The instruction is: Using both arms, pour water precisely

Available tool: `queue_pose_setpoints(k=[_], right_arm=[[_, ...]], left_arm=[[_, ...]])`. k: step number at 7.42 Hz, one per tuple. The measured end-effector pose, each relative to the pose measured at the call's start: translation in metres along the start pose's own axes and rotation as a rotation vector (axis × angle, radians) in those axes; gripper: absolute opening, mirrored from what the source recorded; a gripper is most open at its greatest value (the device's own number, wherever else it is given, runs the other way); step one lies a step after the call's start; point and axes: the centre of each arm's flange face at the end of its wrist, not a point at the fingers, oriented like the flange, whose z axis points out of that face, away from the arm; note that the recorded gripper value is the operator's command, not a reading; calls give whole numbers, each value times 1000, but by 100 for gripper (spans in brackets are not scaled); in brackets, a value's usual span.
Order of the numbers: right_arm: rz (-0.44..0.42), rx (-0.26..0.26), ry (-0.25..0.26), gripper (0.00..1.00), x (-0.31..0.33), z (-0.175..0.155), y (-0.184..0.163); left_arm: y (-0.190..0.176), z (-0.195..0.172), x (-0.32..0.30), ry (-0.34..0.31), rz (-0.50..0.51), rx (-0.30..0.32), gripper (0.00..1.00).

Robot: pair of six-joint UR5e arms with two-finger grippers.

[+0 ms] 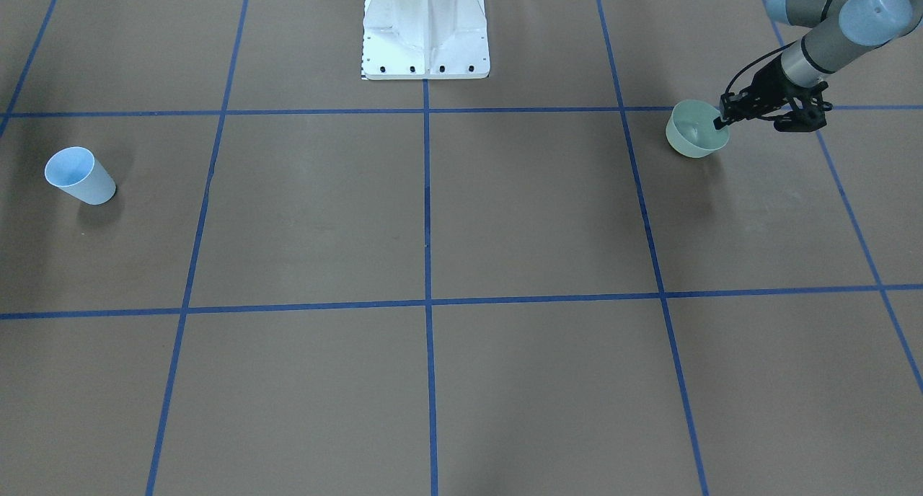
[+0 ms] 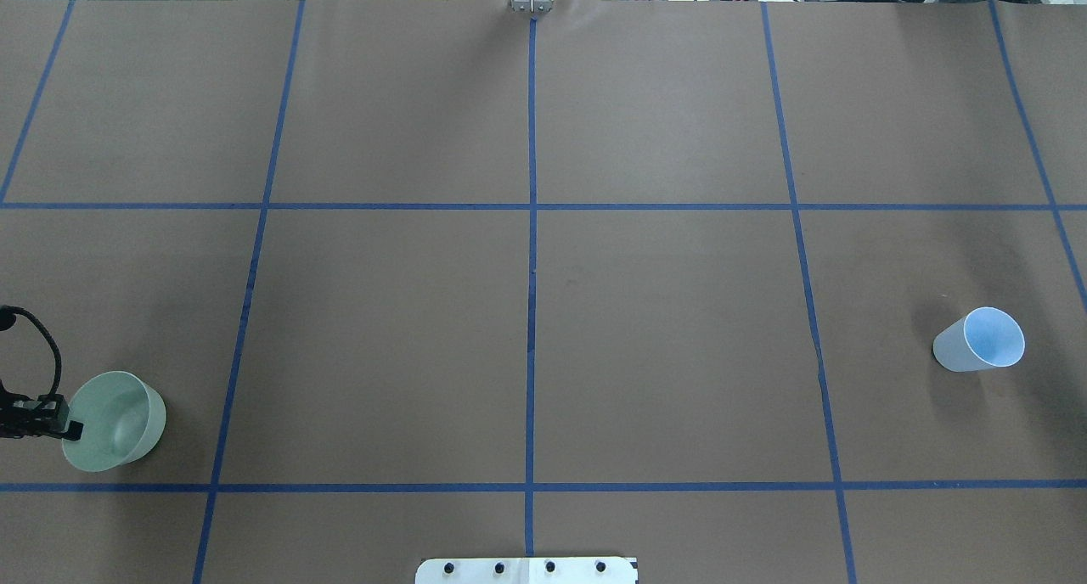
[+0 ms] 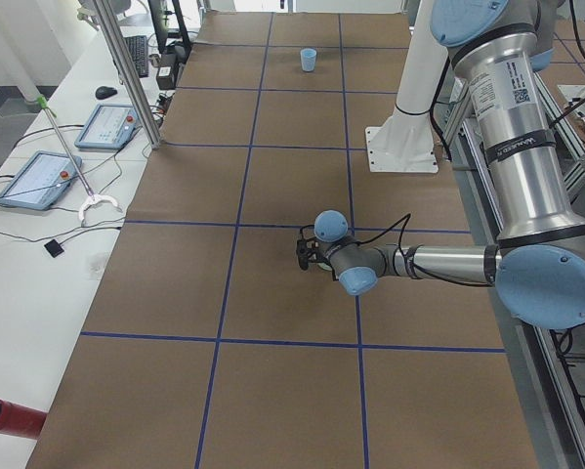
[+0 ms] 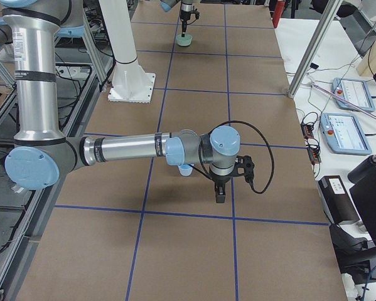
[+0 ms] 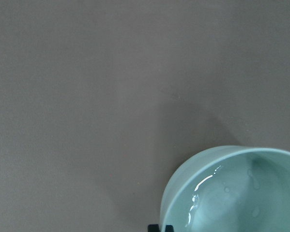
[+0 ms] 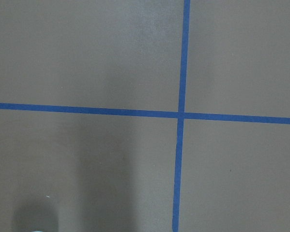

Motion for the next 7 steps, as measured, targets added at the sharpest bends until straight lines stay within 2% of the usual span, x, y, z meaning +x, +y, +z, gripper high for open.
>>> queue_pose_setpoints(k=[4,5,7], right_arm=[[0,2,-1,99,-1,-1,-1],[3,4,0,99,0,-1,-1],[6,4,4,99,2,0,2]], left_arm=[[6,-29,52,92,9,-29,0],[-3,-31,80,104,-21,-32,0],[-37,-37,177,94,-85,-37,0]])
